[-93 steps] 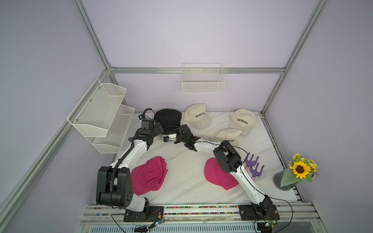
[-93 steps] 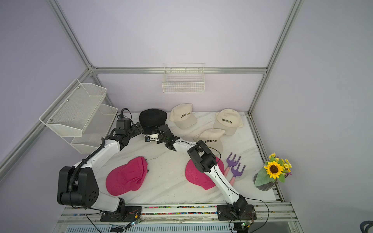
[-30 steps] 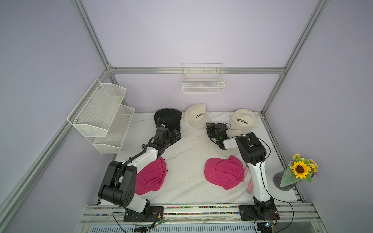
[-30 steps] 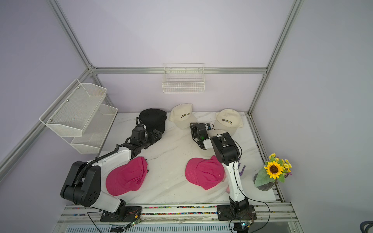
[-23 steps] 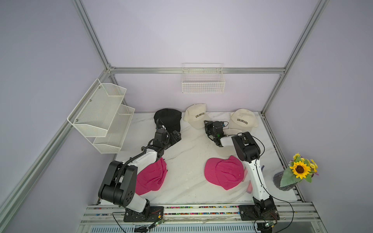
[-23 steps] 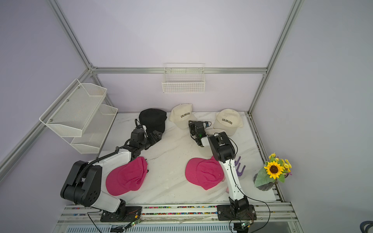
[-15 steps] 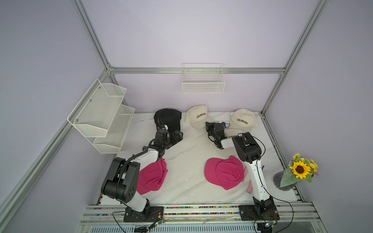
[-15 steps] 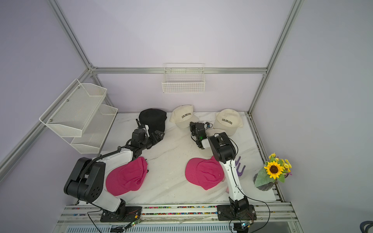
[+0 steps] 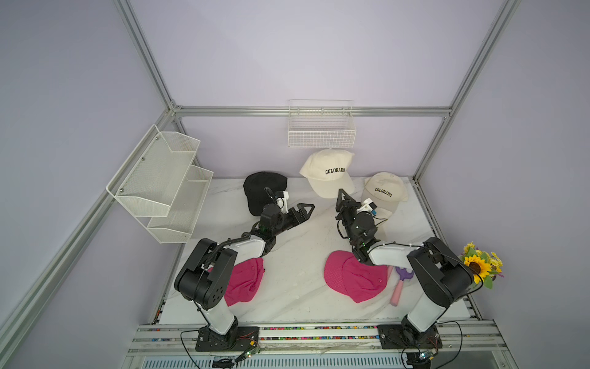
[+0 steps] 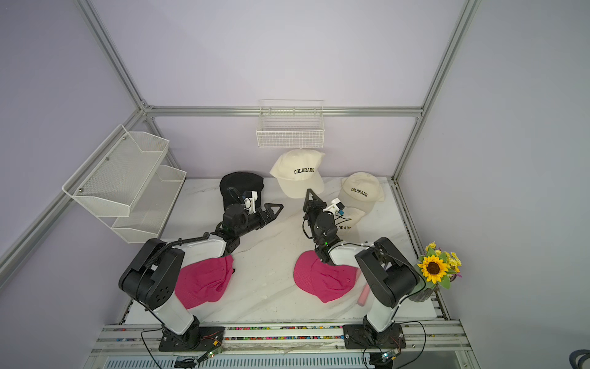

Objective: Stack the baseball caps by color
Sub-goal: Pick up the baseball cap from the center of the board.

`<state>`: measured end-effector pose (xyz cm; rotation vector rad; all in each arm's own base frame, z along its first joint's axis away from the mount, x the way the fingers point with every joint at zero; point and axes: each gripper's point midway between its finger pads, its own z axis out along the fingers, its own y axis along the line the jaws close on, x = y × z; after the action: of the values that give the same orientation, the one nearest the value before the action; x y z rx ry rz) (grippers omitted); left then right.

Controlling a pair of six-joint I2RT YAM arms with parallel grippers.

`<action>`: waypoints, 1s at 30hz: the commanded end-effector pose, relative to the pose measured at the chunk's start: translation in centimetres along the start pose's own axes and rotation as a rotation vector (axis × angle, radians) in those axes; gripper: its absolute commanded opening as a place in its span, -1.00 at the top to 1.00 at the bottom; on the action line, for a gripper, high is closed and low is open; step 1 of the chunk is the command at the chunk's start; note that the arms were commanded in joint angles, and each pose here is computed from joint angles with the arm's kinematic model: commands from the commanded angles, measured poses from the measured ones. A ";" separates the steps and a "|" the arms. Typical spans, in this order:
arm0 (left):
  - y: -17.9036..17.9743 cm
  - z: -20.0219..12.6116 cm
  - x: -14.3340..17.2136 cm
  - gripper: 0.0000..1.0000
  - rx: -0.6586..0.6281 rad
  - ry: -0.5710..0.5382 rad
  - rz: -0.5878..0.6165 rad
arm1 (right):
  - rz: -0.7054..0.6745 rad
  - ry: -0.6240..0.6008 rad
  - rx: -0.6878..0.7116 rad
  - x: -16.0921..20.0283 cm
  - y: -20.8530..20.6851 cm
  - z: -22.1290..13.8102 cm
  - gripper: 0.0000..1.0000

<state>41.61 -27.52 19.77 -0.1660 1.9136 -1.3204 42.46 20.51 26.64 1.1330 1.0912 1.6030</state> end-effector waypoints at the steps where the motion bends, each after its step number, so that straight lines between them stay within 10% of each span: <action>1: -6.3 -0.2 -1.9 -1.00 0.247 -0.077 0.067 | 0.057 -0.081 -0.022 -0.9 0.8 -1.6 1.00; 15: -10.2 -1.3 -2.0 -1.00 0.394 -0.185 0.097 | 0.075 -0.157 -0.028 -1.8 2.1 -4.7 1.00; 30: -11.3 3.0 -0.9 -0.59 0.449 -0.005 0.085 | 0.046 -0.074 -0.048 -1.3 2.6 -7.4 1.00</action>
<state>41.13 -33.39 27.87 0.0592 1.5748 -1.5954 36.09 17.22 26.65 1.2350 0.9853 1.5575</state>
